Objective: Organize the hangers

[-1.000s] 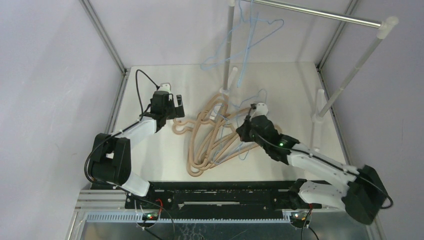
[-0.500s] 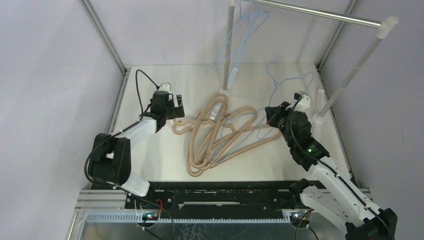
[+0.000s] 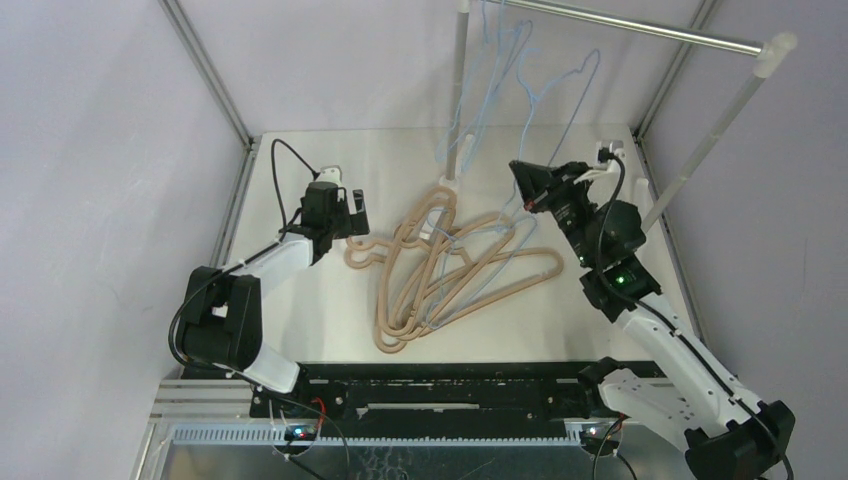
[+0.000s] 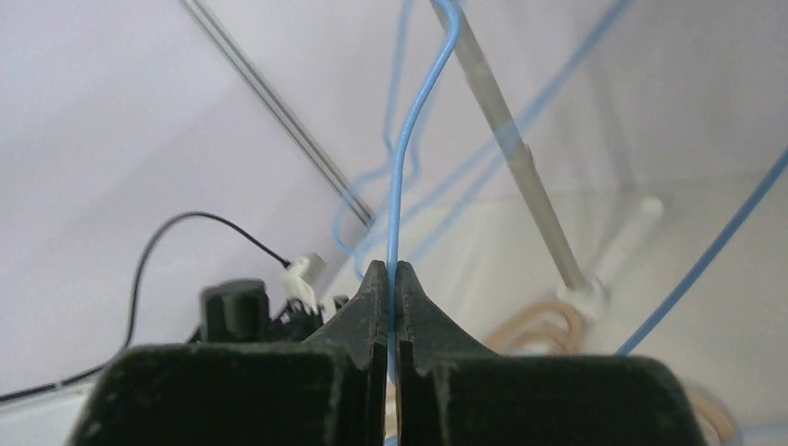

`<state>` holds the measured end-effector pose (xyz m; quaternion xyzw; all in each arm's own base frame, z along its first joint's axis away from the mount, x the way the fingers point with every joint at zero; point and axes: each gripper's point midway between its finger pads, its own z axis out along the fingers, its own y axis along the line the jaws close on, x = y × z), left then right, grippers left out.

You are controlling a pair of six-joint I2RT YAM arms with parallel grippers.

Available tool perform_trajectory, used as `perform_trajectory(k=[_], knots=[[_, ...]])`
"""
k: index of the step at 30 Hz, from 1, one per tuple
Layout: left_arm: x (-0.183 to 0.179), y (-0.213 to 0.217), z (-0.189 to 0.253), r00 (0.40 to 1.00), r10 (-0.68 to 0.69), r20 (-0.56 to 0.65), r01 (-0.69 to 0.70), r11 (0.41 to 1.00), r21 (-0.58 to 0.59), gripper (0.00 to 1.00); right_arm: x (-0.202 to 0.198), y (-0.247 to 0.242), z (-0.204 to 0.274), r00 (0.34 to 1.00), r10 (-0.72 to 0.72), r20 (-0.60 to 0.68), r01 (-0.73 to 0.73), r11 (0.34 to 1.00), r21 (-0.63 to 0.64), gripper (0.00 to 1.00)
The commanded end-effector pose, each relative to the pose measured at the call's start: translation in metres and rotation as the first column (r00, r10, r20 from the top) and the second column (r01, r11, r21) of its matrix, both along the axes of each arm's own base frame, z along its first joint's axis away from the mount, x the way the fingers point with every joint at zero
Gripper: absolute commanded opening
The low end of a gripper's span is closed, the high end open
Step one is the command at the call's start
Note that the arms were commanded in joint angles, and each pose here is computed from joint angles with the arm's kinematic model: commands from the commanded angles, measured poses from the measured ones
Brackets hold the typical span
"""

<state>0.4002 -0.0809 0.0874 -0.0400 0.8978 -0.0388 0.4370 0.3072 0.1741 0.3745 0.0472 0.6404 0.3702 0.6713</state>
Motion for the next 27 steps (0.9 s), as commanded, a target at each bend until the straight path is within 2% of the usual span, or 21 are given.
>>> perform_trajectory(k=[1, 10, 18, 27], knots=[[0.014, -0.007, 0.022, 0.998, -0.007, 0.062, 0.008, 1.000, -0.016, 0.99, -0.002, 0.005, 0.071, 0.978, 0.033, 0.204, -0.039, 0.999, 0.027, 0.00], [0.013, -0.002, 0.023, 0.998, 0.005, 0.065, -0.005, 1.000, 0.003, 0.99, 0.051, 0.006, 0.098, 0.979, -0.010, 0.205, 0.003, 0.999, 0.034, 0.00], [0.014, -0.002, 0.021, 0.998, 0.006, 0.059, -0.007, 1.000, 0.009, 0.99, 0.097, 0.000, 0.090, 0.986, -0.012, 0.166, 0.001, 0.998, 0.063, 0.00], [0.018, -0.003, 0.017, 0.999, 0.004, 0.048, -0.004, 1.000, 0.011, 1.00, 0.123, 0.001, 0.075, 0.993, 0.002, 0.116, -0.011, 0.997, 0.072, 0.00]])
